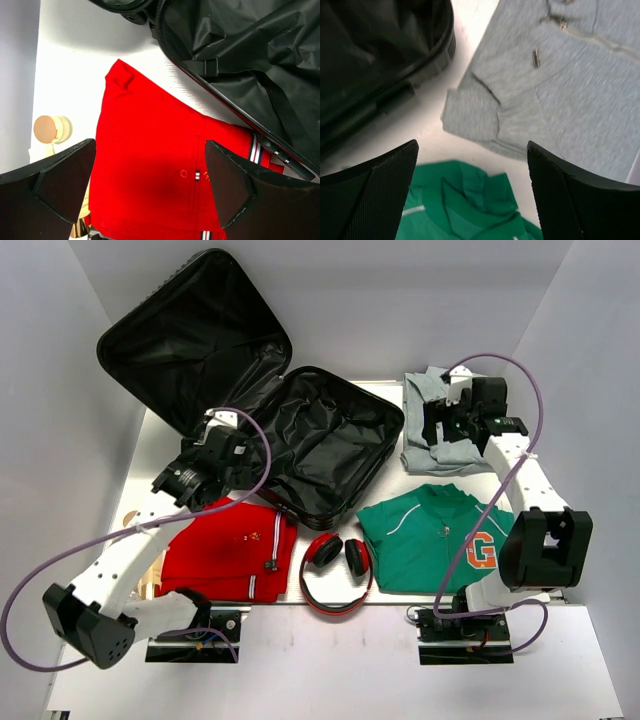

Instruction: Pack the luggage

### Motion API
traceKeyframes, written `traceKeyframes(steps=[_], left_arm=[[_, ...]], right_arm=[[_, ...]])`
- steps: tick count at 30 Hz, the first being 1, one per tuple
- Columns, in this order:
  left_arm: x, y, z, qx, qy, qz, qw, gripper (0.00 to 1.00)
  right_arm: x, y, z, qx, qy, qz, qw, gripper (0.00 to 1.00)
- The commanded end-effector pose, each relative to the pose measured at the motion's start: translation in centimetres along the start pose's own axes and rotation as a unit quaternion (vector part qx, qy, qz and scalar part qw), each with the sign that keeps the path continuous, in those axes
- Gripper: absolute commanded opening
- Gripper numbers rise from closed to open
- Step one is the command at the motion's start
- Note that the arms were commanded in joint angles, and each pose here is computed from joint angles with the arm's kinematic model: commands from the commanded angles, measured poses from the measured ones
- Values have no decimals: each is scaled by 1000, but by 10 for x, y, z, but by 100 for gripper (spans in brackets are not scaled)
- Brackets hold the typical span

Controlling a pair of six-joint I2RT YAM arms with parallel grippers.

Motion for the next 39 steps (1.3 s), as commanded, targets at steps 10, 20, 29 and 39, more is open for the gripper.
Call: traceKeyframes(steps=[10, 20, 29, 39], left_arm=[[12, -17, -2, 12, 16, 3, 1000, 100], [12, -19, 8, 31, 35, 52, 998, 100], [15, -19, 20, 49, 71, 71, 994, 100], [10, -13, 27, 55, 79, 73, 993, 100]], right_arm=[[-27, -61, 29, 143, -2, -273, 951, 90], [-49, -81, 92, 182, -3, -320, 930, 90], [-51, -111, 122, 233, 1, -306, 923, 80], [-67, -75, 113, 198, -102, -249, 942, 0]])
Point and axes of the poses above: each gripper's point midway between its finger pads, its own z axis out along the fingers, its own x axis along the line the jaws close on, y = z × x, the point moved 9 cm from there along -z, back along the fingers, and after that the axes turned 10 degrees about -z, right-handed, at the moved point
